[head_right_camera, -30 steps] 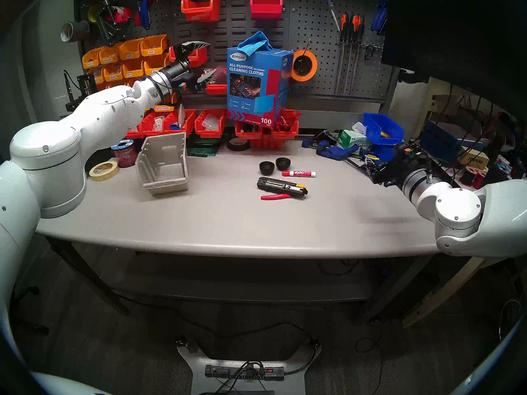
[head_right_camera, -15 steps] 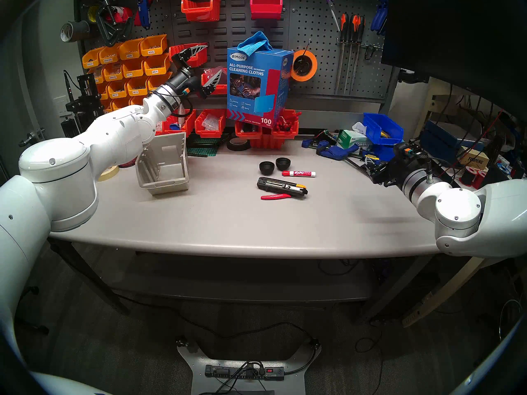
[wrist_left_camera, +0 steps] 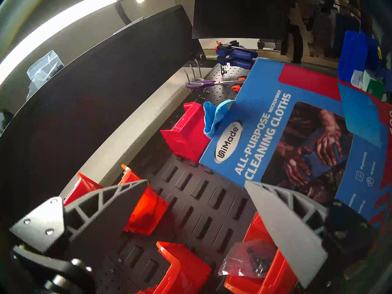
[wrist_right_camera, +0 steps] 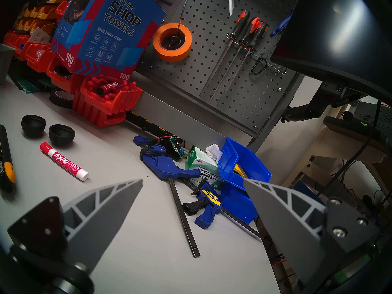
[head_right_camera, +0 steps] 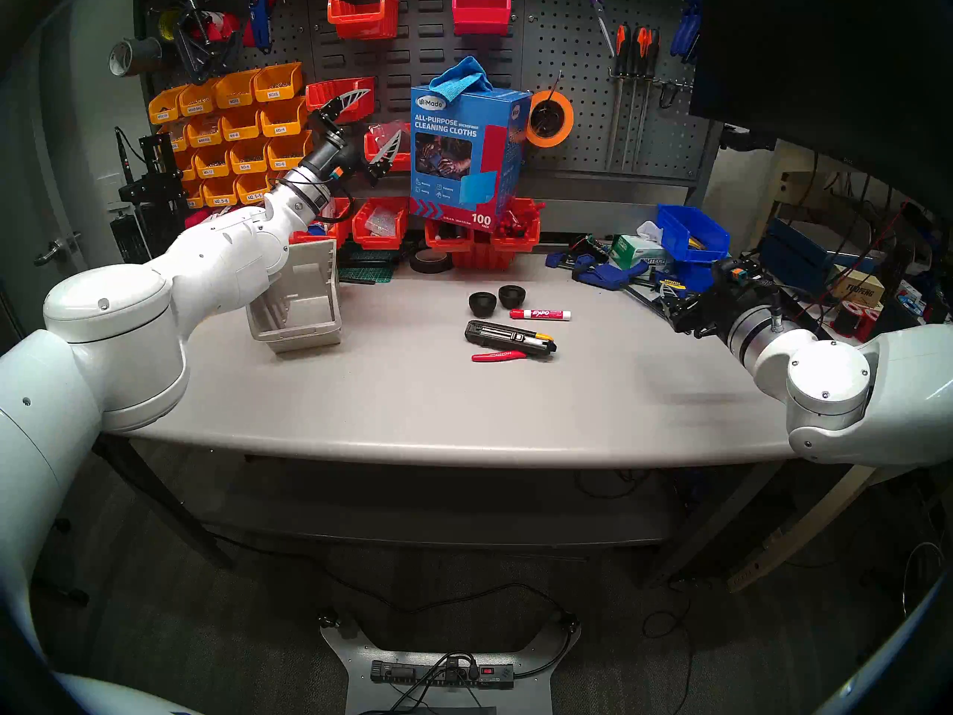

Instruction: Take out tools from the storage box

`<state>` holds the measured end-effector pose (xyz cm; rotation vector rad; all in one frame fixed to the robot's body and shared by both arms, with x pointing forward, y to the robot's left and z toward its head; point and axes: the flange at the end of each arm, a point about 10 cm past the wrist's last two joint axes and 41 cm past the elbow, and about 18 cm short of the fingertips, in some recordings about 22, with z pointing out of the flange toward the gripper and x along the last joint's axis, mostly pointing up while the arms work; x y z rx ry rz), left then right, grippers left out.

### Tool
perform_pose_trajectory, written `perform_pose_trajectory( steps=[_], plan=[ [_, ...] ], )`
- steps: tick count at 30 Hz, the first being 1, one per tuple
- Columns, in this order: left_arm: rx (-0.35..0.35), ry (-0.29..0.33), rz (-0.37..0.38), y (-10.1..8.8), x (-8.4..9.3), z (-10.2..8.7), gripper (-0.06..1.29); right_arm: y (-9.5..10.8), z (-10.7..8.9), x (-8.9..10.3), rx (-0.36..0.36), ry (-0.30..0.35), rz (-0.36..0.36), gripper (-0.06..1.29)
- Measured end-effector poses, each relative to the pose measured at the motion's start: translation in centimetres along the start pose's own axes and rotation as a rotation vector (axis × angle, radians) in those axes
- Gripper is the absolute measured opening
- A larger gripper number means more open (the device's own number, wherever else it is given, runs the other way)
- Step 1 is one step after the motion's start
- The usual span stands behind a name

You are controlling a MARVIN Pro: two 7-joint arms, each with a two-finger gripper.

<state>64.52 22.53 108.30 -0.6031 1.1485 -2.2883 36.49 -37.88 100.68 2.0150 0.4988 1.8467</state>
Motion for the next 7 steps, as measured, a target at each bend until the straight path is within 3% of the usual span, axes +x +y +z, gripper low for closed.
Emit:
perform_pose_trajectory(
  steps=[7],
  plan=[
    [-0.001,0.000,0.000,0.07,0.03,0.04,1.23,0.00,0.00,0.00,0.000,0.000,0.000,1.24]
  ],
)
